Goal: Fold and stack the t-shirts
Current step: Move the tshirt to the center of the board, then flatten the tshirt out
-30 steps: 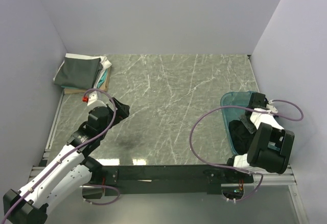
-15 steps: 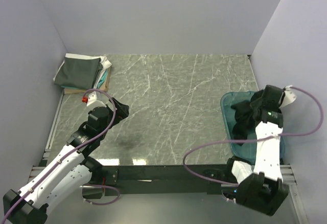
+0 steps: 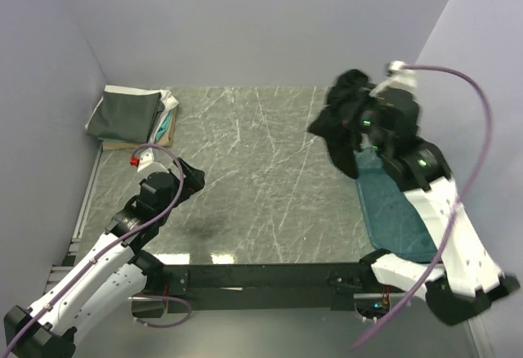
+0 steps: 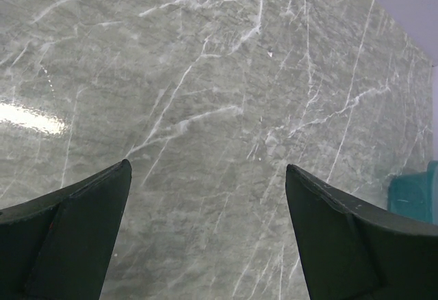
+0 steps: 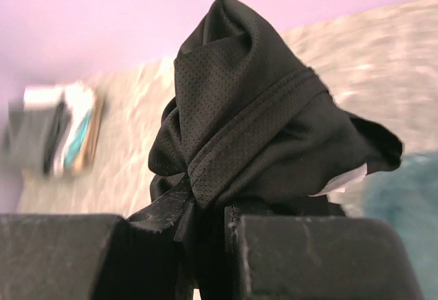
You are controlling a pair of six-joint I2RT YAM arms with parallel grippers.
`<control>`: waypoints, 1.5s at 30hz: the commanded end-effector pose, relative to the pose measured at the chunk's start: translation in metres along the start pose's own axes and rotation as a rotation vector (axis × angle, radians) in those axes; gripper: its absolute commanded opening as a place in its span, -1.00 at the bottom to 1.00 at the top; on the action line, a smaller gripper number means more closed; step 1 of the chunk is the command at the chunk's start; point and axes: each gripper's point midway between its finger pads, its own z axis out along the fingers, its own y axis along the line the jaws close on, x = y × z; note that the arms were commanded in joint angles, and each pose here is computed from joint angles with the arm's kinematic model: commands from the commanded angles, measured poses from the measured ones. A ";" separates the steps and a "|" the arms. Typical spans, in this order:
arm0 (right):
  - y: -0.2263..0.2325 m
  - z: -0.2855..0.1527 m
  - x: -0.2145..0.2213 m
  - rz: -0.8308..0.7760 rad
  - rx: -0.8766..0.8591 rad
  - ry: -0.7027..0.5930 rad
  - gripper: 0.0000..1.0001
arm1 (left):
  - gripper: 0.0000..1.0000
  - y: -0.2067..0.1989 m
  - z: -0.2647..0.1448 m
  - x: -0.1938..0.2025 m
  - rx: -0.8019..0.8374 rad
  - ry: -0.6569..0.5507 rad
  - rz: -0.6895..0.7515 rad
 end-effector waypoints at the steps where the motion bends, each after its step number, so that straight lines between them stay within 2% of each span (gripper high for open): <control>1: 0.068 0.018 0.037 -0.185 -0.118 0.098 -1.00 | 0.99 -0.001 -0.002 -0.007 -0.011 -0.024 -0.015; 5: 0.125 0.025 0.101 -0.354 -0.214 0.225 -1.00 | 0.99 0.002 -0.002 -0.008 -0.027 -0.031 -0.025; 8: 0.146 0.028 0.153 -0.450 -0.246 0.322 -0.99 | 0.99 0.005 -0.003 -0.010 -0.041 -0.041 -0.035; 9: 0.147 0.034 0.171 -0.472 -0.244 0.356 -0.90 | 0.99 0.006 -0.004 -0.010 -0.044 -0.045 -0.035; 10: 0.142 0.036 0.189 -0.492 -0.237 0.392 -0.41 | 0.99 0.007 -0.004 -0.011 -0.049 -0.049 -0.037; 11: 0.136 0.038 0.200 -0.503 -0.214 0.419 -0.15 | 0.99 0.007 -0.004 -0.012 -0.050 -0.052 -0.041; 13: 0.119 0.043 0.221 -0.496 -0.137 0.459 0.23 | 0.99 0.007 -0.004 -0.012 -0.046 -0.055 -0.044; 17: 0.088 0.040 0.229 -0.450 -0.019 0.443 0.36 | 0.99 0.001 -0.002 -0.007 -0.016 -0.026 -0.022; 18: 0.088 0.033 0.221 -0.399 -0.036 0.420 0.39 | 0.99 0.000 -0.001 -0.005 -0.014 -0.020 -0.016; 19: 0.075 0.030 0.234 -0.402 -0.033 0.439 0.51 | 0.99 0.001 0.001 -0.003 -0.019 -0.010 -0.008; 21: 0.083 0.019 0.226 -0.319 -0.125 0.408 0.58 | 0.99 -0.003 0.003 0.003 -0.003 0.021 0.007; 22: 0.070 0.017 0.243 -0.322 -0.137 0.441 0.61 | 0.99 -0.005 0.004 0.006 0.002 0.036 0.012; 24: 0.078 0.006 0.249 -0.289 -0.249 0.463 0.61 | 0.99 -0.011 0.007 0.024 0.036 0.119 0.029; 26: 0.066 0.003 0.266 -0.293 -0.260 0.494 0.61 | 0.99 -0.009 0.011 0.046 0.057 0.200 0.050; 29: 0.057 0.001 0.284 -0.283 -0.256 0.532 0.61 | 0.99 -0.020 0.008 0.083 0.175 0.343 0.044; 32: 0.062 0.001 0.301 -0.269 -0.295 0.578 0.57 | 0.96 -0.035 0.001 0.106 0.292 0.416 0.026; 34: 0.067 0.003 0.314 -0.270 -0.314 0.616 0.54 | 0.92 -0.041 0.000 0.110 0.329 0.416 0.016; 37: 0.073 0.011 0.330 -0.270 -0.313 0.654 0.48 | 0.91 -0.036 0.003 0.121 0.297 0.446 0.029; 42: 0.059 0.033 0.344 -0.287 -0.191 0.666 0.38 | 0.81 -0.046 0.014 0.132 0.294 0.463 0.035; 44: 0.056 0.040 0.346 -0.270 -0.165 0.666 0.28 | 0.66 -0.046 0.022 0.138 0.261 0.475 0.046; 45: 0.052 0.042 0.350 -0.269 -0.149 0.675 0.09 | 0.62 -0.045 0.025 0.139 0.247 0.475 0.050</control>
